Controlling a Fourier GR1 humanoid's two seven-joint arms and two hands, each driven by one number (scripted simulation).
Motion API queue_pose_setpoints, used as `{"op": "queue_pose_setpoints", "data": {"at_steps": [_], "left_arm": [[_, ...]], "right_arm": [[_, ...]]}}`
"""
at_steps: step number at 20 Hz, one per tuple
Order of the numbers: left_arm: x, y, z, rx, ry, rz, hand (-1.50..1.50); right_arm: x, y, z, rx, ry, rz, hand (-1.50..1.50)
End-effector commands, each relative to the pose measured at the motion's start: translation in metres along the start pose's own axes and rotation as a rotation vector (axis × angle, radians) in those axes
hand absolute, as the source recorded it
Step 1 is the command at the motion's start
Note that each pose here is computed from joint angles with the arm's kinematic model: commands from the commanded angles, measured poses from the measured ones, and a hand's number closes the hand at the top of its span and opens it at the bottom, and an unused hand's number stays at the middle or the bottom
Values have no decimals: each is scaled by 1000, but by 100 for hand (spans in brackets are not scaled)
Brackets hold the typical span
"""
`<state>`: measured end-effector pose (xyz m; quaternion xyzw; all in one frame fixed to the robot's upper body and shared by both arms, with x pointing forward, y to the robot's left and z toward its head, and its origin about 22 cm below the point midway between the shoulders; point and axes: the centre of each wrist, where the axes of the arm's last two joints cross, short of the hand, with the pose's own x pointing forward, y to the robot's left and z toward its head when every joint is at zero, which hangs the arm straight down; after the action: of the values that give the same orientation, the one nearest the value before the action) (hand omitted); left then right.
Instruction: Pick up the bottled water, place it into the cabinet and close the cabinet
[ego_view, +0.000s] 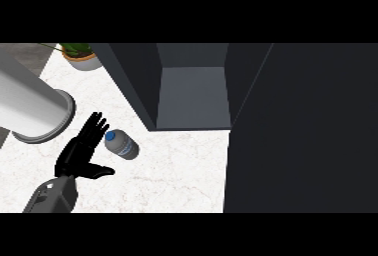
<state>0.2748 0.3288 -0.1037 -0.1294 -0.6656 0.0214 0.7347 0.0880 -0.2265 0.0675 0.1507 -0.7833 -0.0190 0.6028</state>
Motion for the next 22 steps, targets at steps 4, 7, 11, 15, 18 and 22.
{"op": "queue_pose_setpoints", "data": {"at_steps": [4,7,11,15,18,22], "left_arm": [[-9,4,-15,-20,-12,10,-150],[-23,-6,-13,-29,7,36,-150],[-32,-16,-15,-18,0,46,-150],[-33,-5,-7,-46,22,73,-150],[-36,-8,-6,-77,-3,148,-150],[-43,-34,-20,-101,21,205,-150]], "right_arm": [[-14,-7,-8,-2,-6,9,-150],[-13,-5,-10,12,-6,4,-150],[-11,1,2,16,3,10,-150],[-9,-6,-16,17,-2,-1,-150],[-6,2,1,5,13,1,-150],[-12,-4,-15,15,0,0,-150]]}}
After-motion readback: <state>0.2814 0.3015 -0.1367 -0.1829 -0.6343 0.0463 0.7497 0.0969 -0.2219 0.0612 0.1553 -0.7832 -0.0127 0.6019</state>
